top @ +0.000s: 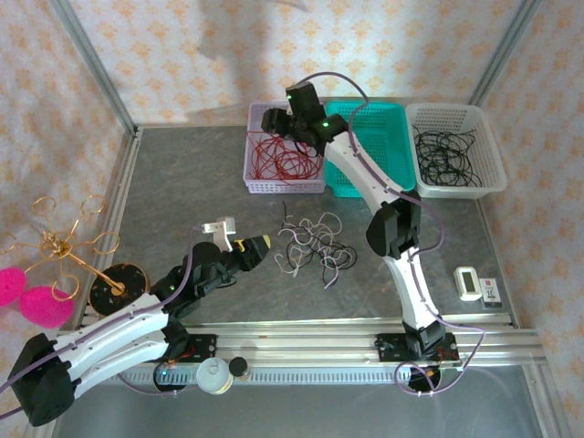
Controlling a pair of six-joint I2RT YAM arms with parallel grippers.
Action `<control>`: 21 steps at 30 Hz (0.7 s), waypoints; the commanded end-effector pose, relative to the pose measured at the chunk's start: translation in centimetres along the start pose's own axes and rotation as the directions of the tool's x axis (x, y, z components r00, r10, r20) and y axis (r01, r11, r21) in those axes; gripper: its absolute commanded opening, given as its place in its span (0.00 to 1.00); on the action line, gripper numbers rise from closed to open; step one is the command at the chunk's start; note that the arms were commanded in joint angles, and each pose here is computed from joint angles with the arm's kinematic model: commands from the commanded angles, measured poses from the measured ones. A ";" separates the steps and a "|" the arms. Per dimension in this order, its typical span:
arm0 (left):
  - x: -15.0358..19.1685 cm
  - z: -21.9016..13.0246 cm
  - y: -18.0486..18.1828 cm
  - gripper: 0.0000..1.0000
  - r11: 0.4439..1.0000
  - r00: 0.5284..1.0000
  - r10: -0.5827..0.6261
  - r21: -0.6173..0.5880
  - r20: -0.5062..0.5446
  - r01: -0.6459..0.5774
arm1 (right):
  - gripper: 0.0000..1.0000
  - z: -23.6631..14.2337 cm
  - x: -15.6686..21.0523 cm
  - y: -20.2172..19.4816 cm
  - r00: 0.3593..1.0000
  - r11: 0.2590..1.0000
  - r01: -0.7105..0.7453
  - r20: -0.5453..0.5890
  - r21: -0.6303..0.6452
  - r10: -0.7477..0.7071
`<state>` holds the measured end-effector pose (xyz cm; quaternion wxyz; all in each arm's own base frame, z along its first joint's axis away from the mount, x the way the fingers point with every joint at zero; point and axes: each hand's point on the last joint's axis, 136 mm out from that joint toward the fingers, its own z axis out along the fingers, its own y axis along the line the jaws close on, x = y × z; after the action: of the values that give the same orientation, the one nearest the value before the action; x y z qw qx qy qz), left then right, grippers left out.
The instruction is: Untangle the cables
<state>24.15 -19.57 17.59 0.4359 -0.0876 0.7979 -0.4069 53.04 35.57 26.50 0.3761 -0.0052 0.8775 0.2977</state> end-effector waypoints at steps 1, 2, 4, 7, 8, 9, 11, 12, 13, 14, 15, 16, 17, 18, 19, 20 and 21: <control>0.1 -0.4 0.6 0.56 1.000 1.000 -0.004 -0.028 0.006 0.004 | 0.59 -3.0 -0.5 0.6 1.000 1.000 0.017 -0.007 -0.008 -0.017; 0.1 -0.5 0.9 0.56 0.999 1.000 -0.003 -0.040 0.007 0.003 | 0.58 -3.7 -0.2 0.6 1.000 1.000 0.027 -0.014 -0.008 -0.027; 0.2 -0.7 1.4 0.56 0.998 1.000 -0.003 -0.068 0.005 0.003 | 0.57 -4.7 0.8 0.1 0.998 0.999 0.045 -0.038 0.004 -0.045; 0.5 -1.1 2.1 0.56 0.996 1.000 -0.008 -0.087 -0.002 0.008 | 0.57 -6.8 2.9 -1.4 0.996 0.997 0.066 -0.061 0.037 -0.064; 0.7 -1.2 2.2 0.56 0.996 1.000 -0.010 -0.090 -0.011 0.009 | 0.57 -7.7 3.8 -2.0 0.996 0.997 0.068 -0.063 0.045 -0.065; 0.9 -1.2 2.3 0.56 0.996 1.000 -0.011 -0.093 -0.020 0.009 | 0.57 -8.7 4.8 -2.7 0.996 0.996 0.067 -0.066 0.058 -0.063; 1.3 -1.3 2.6 0.56 0.995 0.999 -0.014 -0.102 -0.038 0.010 | 0.57 -10.7 6.8 -4.4 0.996 0.994 0.066 -0.071 0.090 -0.060; 1.6 -1.3 2.8 0.56 0.994 0.999 -0.015 -0.106 -0.050 0.009 | 0.56 -11.7 8.1 -5.5 0.995 0.991 0.066 -0.078 0.114 -0.057; 1.9 -1.2 2.9 0.56 0.994 0.998 -0.019 -0.111 -0.060 0.012 | 0.56 -12.4 9.2 -6.4 0.994 0.989 0.069 -0.089 0.130 -0.057; 2.3 -1.2 3.1 0.56 0.993 0.997 -0.023 -0.114 -0.072 0.014 | 0.56 -13.2 10.8 -7.7 0.993 0.986 0.067 -0.108 0.156 -0.050; 2.6 -1.1 3.3 0.56 0.993 0.996 -0.030 -0.114 -0.086 0.020 | 0.56 -13.9 12.1 -8.6 0.992 0.983 0.056 -0.121 0.173 -0.035; 3.0 -1.0 3.4 0.56 0.993 0.994 -0.035 -0.113 -0.100 0.024 | 0.56 -14.5 13.3 -9.3 0.990 0.983 0.045 -0.137 0.181 -0.021; 3.5 -0.8 3.4 0.56 0.994 0.992 -0.040 -0.111 -0.121 0.027 | 0.56 -14.9 14.8 -10.2 0.988 0.980 0.026 -0.157 0.196 0.005; 4.0 -0.6 3.4 0.56 0.994 0.989 -0.044 -0.106 -0.145 0.028 | 0.56 -15.4 16.1 -10.9 0.984 0.978 0.009 -0.178 0.209 0.029; 4.4 -0.4 3.3 0.55 0.995 0.985 -0.044 -0.100 -0.168 0.027 | 0.56 -15.7 17.2 -11.4 0.979 0.977 -0.002 -0.198 0.215 0.046; 5.0 -0.2 3.3 0.55 0.995 0.979 -0.041 -0.102 -0.198 0.021 | 0.56 -16.2 18.2 -12.1 0.976 0.974 -0.011 -0.209 0.228 0.060; 5.4 0.1 3.4 0.54 0.993 0.974 -0.041 -0.113 -0.223 0.016 | 0.56 -16.6 19.2 -13.0 0.974 0.968 -0.021 -0.215 0.251 0.077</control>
<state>22.60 -18.97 12.94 0.3706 -0.0931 0.8473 -0.3688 32.60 21.77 17.56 0.2733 0.0022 0.9393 0.2073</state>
